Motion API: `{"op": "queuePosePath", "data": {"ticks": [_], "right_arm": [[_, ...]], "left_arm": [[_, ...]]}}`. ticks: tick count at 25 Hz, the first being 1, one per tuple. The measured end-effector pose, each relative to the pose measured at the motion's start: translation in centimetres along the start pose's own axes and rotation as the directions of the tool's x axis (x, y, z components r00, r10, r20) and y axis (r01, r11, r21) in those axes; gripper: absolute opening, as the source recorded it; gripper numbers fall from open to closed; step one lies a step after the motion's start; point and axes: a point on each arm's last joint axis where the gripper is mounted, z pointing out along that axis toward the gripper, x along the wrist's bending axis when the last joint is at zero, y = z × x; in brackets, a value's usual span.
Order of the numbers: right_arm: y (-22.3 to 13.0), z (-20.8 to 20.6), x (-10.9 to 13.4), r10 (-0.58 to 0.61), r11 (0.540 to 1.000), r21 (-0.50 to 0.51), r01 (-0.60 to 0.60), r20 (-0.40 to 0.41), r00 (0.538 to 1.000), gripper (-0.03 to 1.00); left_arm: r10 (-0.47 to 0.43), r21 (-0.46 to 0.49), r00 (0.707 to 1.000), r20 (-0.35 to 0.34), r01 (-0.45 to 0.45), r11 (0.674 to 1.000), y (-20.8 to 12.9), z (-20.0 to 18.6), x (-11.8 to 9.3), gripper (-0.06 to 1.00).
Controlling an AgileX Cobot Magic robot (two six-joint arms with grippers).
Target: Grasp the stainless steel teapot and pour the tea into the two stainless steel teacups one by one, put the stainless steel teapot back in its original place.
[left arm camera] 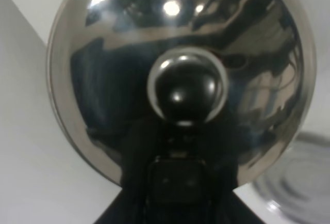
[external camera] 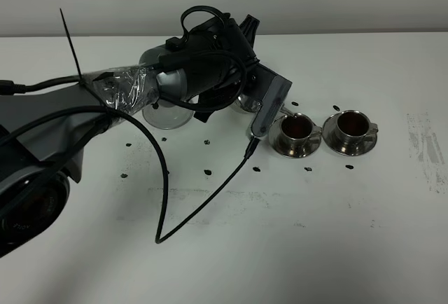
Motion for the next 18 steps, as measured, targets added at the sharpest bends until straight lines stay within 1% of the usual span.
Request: {"op": "queuePosePath", "data": {"ticks": [2,5,7,10,14,18], "right_arm": [[0.0,0.0,0.0,0.0,1.0,0.0,0.0,0.0,1.0,0.19],[0.0,0.0,0.0,0.0,1.0,0.0,0.0,0.0,1.0,0.19],[0.0,0.0,0.0,0.0,1.0,0.0,0.0,0.0,1.0,0.19],[0.0,0.0,0.0,0.0,1.0,0.0,0.0,0.0,1.0,0.19],[0.0,0.0,0.0,0.0,1.0,0.0,0.0,0.0,1.0,0.19],[0.0,0.0,0.0,0.0,1.0,0.0,0.0,0.0,1.0,0.19]], "left_arm": [[-0.084,-0.027,0.996,0.018,0.085,0.996,-0.1,-0.3,0.0,0.19],[-0.218,-0.07,0.974,0.059,0.222,0.973,-0.6,-1.6,0.1,0.19],[-0.299,-0.099,0.95,0.084,0.307,0.947,-0.9,-3.0,0.3,0.19],[-0.403,-0.148,0.907,0.122,0.418,0.896,-1.3,-5.2,0.2,0.19],[-0.489,-0.176,0.857,0.161,0.513,0.84,-1.9,-7.7,-1.5,0.19],[-0.513,-0.206,0.824,0.241,0.56,0.802,-1.0,-9.3,-3.9,0.19]]}}
